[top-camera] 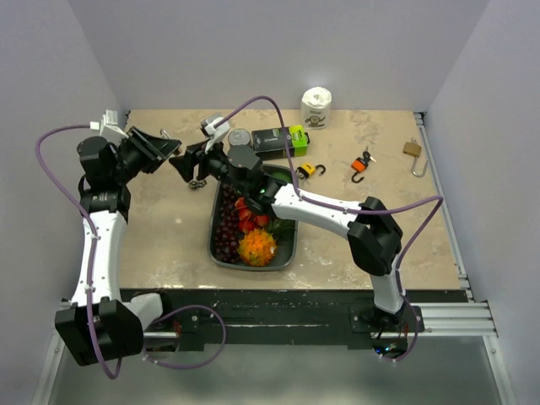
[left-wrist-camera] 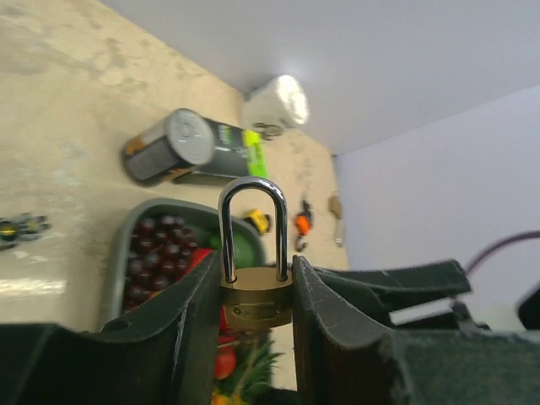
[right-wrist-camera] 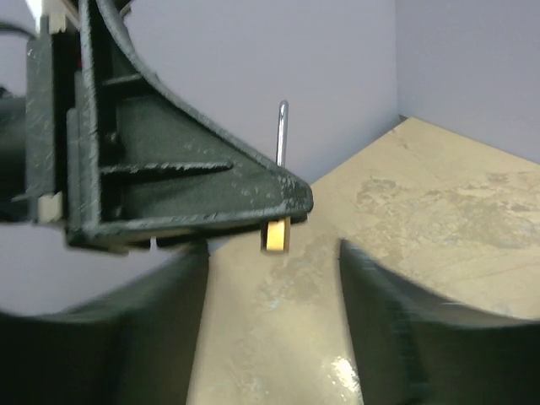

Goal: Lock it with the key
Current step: Place the lock at the center of the board.

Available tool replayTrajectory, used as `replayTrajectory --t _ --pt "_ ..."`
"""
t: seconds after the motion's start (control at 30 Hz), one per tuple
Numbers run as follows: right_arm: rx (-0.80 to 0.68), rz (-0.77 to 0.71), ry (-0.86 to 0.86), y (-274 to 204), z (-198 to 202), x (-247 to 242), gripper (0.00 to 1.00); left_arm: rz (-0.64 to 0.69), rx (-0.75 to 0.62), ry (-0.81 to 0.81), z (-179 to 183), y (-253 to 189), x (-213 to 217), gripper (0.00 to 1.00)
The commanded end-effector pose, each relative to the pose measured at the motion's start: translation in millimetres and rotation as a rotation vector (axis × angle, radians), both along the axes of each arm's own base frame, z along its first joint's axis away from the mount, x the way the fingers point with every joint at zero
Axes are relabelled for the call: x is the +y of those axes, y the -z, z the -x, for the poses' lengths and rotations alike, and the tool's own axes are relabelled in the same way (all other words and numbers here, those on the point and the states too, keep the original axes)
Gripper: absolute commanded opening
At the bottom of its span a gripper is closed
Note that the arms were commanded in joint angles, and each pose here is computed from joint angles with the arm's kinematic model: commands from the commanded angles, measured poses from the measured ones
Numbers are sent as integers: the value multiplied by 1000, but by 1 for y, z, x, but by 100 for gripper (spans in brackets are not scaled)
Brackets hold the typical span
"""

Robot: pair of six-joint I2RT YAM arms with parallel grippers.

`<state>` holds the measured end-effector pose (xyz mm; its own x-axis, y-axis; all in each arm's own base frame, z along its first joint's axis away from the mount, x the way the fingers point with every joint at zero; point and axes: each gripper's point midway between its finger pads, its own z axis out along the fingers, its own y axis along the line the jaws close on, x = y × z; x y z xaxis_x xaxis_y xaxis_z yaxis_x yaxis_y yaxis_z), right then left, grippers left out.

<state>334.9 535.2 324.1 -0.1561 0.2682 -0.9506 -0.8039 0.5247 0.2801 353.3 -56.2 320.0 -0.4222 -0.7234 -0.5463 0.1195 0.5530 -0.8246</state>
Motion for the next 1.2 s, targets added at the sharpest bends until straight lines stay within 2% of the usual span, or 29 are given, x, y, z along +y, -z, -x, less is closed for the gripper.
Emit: replayTrajectory --t 0.0,0.03,0.07,0.13,0.17,0.2,0.27,0.37,0.47,0.6,0.87,1.17 --pt "-71 17 0 -26 11 -27 74 -262 28 -91 -25 11 42 0" --pt "-57 42 0 -19 9 -34 79 -371 29 -71 -29 22 50 0" --pt "-60 45 3 -25 7 -49 86 -417 96 -66 -28 41 57 0" --pt "-43 126 0 0 7 -66 92 -547 154 -18 -38 71 70 0" --pt "-59 124 16 -10 5 -82 94 -593 228 -28 -36 89 80 0" --pt "-57 170 5 7 7 -89 96 -622 284 -17 -40 109 87 0" --pt "-49 208 31 11 2 -113 99 -697 353 -4 -40 133 100 0" --pt "17 248 76 22 -11 -146 99 -731 460 17 -49 174 113 0" --pt "106 289 124 42 -28 -179 99 -759 522 50 -63 198 117 0" --pt "152 315 196 50 -39 -217 99 -779 587 92 -81 224 117 0" --pt "164 344 289 56 -47 -259 99 -825 655 194 -99 268 78 0" --pt "189 344 361 59 -63 -279 99 -831 715 280 -92 300 35 0"
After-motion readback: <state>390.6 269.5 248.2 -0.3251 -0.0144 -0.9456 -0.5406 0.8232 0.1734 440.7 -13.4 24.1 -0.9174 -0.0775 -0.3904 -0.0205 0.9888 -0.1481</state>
